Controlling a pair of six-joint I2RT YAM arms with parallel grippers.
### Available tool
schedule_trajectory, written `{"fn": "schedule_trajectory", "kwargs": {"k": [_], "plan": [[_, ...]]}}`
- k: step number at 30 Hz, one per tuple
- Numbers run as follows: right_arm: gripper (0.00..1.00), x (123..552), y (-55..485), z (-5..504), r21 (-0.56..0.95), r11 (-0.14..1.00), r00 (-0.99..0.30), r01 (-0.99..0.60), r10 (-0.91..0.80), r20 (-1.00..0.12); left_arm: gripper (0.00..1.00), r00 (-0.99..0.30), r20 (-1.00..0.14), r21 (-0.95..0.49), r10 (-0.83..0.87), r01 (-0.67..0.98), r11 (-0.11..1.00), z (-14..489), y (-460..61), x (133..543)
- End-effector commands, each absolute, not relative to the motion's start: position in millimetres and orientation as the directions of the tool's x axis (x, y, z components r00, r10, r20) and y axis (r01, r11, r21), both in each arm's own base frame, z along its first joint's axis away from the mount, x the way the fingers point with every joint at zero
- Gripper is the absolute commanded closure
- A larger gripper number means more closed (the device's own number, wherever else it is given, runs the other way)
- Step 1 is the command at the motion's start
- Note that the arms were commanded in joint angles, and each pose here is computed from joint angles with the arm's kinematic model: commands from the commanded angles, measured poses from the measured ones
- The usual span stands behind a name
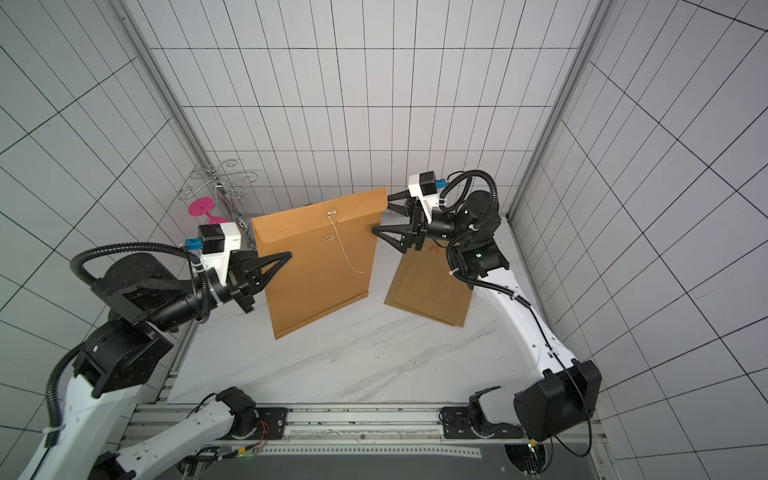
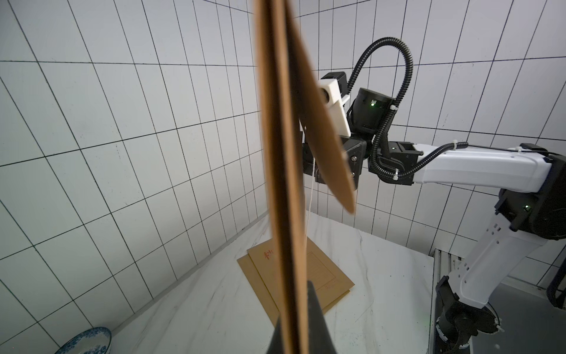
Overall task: Open the file bag
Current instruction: Place the file bag at the center of the board.
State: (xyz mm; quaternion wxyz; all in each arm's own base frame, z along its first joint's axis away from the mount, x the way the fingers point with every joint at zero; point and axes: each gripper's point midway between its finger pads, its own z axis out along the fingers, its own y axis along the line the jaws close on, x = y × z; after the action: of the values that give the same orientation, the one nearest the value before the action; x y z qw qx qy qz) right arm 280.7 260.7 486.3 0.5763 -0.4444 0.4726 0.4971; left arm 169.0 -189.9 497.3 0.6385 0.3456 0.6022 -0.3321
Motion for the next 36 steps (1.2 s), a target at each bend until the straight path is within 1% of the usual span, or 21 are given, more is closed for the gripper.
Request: {"fn": "schedule_trajectory", "kwargs": {"k": [1,6,15,21,24,28,29,33,36], "plan": [[0.29,263.0,261.3,514.0,-0.116,0.043,0.122,-0.992,0.197,-0.973,1.0,0.13,-0.991,0.093,-0.038,0.857,0.507,512.0,-190.4,157.4],[0.36,256.2,260.9,530.6,-0.127,-0.002,0.124,-0.992,0.229,-0.966,1.0,0.127,-0.991,0.093,-0.033,0.862,0.499,508.7,-191.8,157.2],[0.36,241.1,257.1,572.1,-0.193,-0.054,0.169,-0.98,0.288,-0.942,1.0,0.122,-0.992,0.094,-0.025,0.867,0.489,503.6,-192.6,155.6],[0.37,229.8,257.7,572.4,-0.214,-0.079,0.184,-0.974,0.277,-0.943,1.0,0.118,-0.993,0.094,-0.017,0.862,0.499,501.0,-192.0,157.9],[0.45,228.0,258.5,571.5,-0.208,-0.085,0.179,-0.974,0.27,-0.946,1.0,0.117,-0.993,0.093,-0.018,0.866,0.491,500.2,-193.4,157.3],[0.6,227.7,259.3,572.7,-0.196,-0.091,0.166,-0.976,0.265,-0.95,1.0,0.117,-0.993,0.095,-0.015,0.869,0.486,498.2,-193.9,156.9],[0.62,227.4,259.0,573.4,-0.195,-0.091,0.165,-0.976,0.265,-0.95,1.0,0.117,-0.993,0.095,-0.014,0.869,0.486,497.6,-193.8,156.7],[0.64,223.7,258.4,576.3,-0.2,-0.098,0.168,-0.975,0.268,-0.949,1.0,0.108,-0.994,0.093,-0.003,0.868,0.487,492.1,-193.8,157.4],[0.74,218.8,257.9,579.8,-0.204,-0.106,0.169,-0.973,0.27,-0.948,1.0,0.1,-0.995,0.088,0.001,0.869,0.486,488.6,-194.5,158.4]]}}
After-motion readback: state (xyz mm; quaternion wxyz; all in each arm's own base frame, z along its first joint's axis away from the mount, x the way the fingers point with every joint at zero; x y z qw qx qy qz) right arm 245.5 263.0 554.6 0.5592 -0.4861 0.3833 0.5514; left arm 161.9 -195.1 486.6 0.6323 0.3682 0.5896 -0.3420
